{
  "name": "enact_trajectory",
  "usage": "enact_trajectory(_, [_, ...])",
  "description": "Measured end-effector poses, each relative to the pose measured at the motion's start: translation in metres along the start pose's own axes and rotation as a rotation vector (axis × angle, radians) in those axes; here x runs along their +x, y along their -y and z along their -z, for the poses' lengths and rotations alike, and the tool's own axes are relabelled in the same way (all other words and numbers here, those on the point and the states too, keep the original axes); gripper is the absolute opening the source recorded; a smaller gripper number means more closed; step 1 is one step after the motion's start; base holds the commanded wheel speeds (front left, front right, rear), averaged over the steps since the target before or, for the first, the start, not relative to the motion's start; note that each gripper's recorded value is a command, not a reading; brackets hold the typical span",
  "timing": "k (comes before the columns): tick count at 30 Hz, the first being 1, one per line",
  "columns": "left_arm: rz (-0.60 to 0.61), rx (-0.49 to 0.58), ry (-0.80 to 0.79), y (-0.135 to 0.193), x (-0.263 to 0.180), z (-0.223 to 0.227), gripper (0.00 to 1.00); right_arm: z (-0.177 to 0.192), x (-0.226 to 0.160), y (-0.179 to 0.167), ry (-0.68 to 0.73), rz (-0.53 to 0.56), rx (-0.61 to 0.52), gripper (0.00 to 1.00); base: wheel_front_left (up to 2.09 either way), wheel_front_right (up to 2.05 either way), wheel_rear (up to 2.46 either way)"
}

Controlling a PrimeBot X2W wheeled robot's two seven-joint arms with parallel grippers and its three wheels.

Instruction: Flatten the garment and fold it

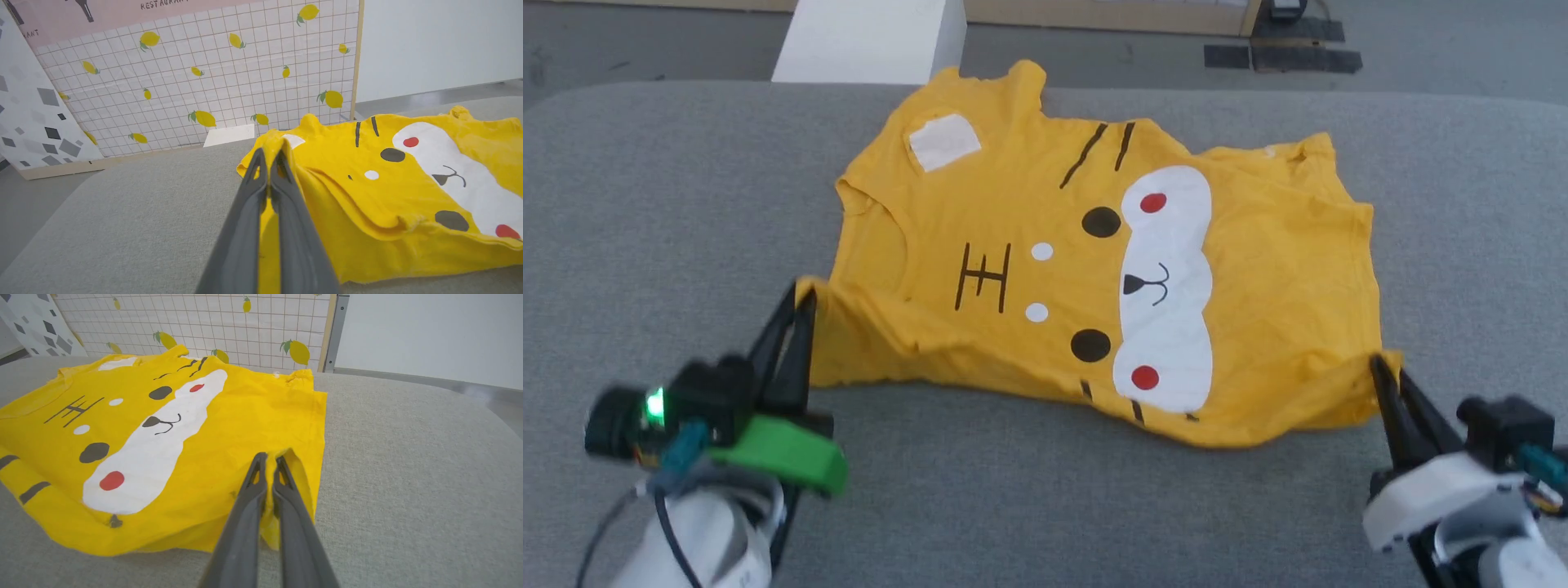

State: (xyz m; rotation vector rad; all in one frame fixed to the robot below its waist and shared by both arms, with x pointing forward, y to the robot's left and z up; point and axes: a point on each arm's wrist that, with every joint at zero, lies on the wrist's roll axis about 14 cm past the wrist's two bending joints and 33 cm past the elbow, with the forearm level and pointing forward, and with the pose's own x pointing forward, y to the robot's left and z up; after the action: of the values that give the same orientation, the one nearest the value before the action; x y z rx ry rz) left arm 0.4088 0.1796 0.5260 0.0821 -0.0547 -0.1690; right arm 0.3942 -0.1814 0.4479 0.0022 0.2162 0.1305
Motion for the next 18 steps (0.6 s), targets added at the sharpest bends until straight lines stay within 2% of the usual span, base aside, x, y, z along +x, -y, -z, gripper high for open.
enact_trajectory(1, [0.047,0.059,0.030,-0.001,0.028,-0.011,0.00,-0.009,0.016,0.004,0.003,-0.008,-0.026,0.00,0.00,0.00,0.00])
enact_trajectory(2, [0.062,0.073,0.033,0.000,0.038,-0.013,0.00,-0.011,0.022,0.005,-0.001,-0.009,-0.033,0.00,0.00,0.00,0.00])
enact_trajectory(7, [0.103,0.115,0.023,-0.004,0.076,-0.010,0.00,-0.006,0.045,0.016,-0.072,0.007,-0.047,0.00,0.00,0.00,0.00])
enact_trajectory(10, [0.114,0.123,-0.050,-0.008,0.093,0.010,0.00,0.002,0.059,0.021,-0.126,0.017,-0.041,0.00,0.00,0.00,0.00])
enact_trajectory(14, [0.139,0.109,-0.263,-0.014,0.102,0.065,0.00,0.020,0.074,0.024,-0.233,0.017,-0.040,0.00,0.00,0.00,0.00])
enact_trajectory(18, [0.167,0.074,-0.527,-0.019,0.090,0.128,0.00,0.040,0.084,0.029,-0.370,0.023,-0.024,0.00,0.00,0.00,0.00])
